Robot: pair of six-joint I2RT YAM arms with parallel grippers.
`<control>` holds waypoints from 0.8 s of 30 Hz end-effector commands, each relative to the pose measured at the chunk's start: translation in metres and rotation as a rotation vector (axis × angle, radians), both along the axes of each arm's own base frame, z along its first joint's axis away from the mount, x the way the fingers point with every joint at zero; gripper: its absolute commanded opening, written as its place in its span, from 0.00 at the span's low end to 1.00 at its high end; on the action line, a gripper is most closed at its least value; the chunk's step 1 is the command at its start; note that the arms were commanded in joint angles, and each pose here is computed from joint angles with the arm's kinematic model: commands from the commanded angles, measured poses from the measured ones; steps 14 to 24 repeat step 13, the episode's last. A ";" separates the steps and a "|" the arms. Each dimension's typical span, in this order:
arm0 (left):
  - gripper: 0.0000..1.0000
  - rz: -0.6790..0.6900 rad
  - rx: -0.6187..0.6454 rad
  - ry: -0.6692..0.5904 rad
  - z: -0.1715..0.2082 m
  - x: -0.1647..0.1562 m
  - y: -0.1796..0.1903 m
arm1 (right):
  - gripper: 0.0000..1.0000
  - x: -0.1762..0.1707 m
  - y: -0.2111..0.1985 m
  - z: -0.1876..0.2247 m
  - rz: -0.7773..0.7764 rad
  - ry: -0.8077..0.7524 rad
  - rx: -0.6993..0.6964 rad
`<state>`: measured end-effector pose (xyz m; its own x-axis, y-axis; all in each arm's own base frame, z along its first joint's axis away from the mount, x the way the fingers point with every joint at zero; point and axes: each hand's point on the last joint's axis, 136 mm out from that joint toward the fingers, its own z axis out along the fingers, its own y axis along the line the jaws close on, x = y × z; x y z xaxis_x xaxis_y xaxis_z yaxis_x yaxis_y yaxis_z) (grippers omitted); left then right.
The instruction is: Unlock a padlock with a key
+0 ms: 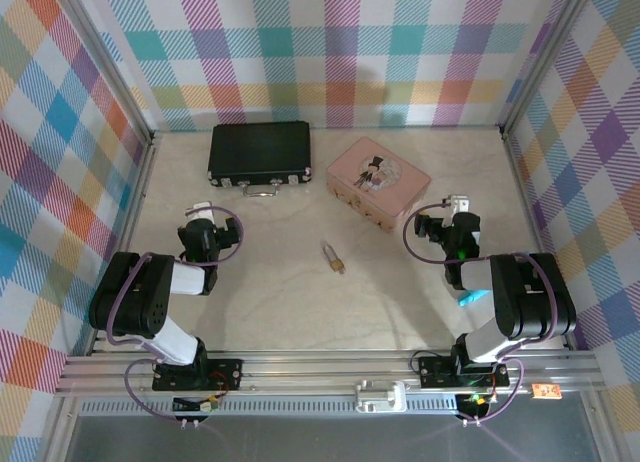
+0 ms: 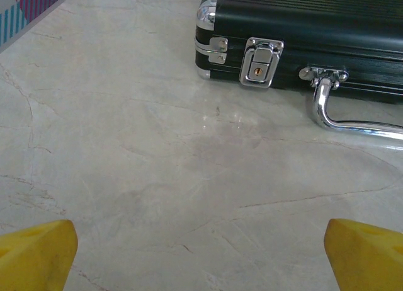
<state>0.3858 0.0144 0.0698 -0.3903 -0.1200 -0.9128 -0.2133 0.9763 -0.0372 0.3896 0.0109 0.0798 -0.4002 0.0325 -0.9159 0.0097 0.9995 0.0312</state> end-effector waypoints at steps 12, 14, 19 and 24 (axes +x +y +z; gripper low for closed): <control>1.00 -0.031 0.021 -0.045 0.014 0.010 -0.008 | 0.99 0.008 0.000 0.012 0.004 -0.045 0.018; 1.00 -0.032 0.021 -0.046 0.014 0.010 -0.008 | 0.99 0.008 0.001 0.012 0.006 -0.042 0.021; 1.00 -0.032 0.021 -0.046 0.014 0.010 -0.008 | 0.99 0.008 0.001 0.012 0.006 -0.042 0.021; 1.00 -0.032 0.021 -0.046 0.014 0.010 -0.008 | 0.99 0.008 0.001 0.012 0.006 -0.042 0.021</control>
